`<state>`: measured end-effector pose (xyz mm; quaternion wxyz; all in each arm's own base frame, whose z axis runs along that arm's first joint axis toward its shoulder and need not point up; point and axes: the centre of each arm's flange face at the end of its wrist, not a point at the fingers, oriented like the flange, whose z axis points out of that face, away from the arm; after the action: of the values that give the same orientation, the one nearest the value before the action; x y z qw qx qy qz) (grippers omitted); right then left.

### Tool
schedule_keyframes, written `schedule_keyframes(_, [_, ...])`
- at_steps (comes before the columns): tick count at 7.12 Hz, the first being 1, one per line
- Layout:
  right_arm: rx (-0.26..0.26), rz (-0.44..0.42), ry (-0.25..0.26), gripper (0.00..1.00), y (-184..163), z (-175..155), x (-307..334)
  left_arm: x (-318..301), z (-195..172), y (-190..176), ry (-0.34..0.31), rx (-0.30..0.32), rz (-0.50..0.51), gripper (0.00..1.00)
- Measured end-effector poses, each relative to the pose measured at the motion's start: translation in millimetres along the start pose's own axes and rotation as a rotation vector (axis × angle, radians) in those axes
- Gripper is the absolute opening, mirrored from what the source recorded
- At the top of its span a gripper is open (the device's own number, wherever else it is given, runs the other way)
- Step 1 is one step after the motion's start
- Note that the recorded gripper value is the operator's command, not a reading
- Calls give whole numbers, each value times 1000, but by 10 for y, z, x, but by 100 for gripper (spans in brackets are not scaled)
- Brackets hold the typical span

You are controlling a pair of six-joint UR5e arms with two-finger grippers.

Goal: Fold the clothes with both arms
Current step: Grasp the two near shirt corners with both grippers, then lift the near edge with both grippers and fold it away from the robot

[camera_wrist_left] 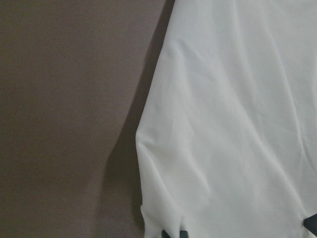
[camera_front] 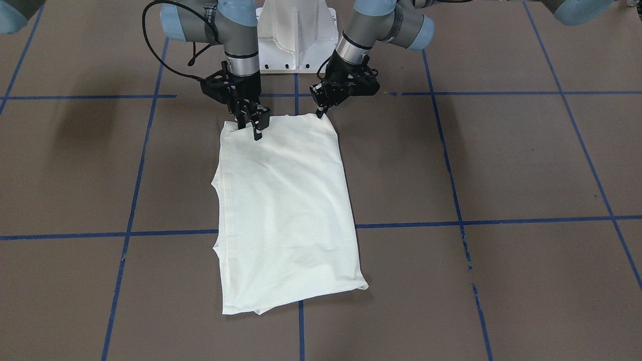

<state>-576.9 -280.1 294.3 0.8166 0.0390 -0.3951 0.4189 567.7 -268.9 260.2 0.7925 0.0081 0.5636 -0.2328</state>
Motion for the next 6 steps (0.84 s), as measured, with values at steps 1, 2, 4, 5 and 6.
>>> schedule_keyframes(1, [0,15,-2,0,-7,-3,-8,-2,1,3,0,0,0,0])
schedule_keyframes(2, [0,22,-4,0,-12,-7,-14,-2,1,9,0,-1,1,0])
schedule_keyframes(4, [-1,28,-8,0,-24,-21,-30,6,-3,16,1,-3,1,0])
schedule_keyframes(5, [-6,32,-16,0,-36,-66,-51,34,-59,8,10,-4,5,0])
schedule_keyframes(6, [-20,41,-38,0,-75,-216,-93,125,-254,-9,23,-6,24,0])
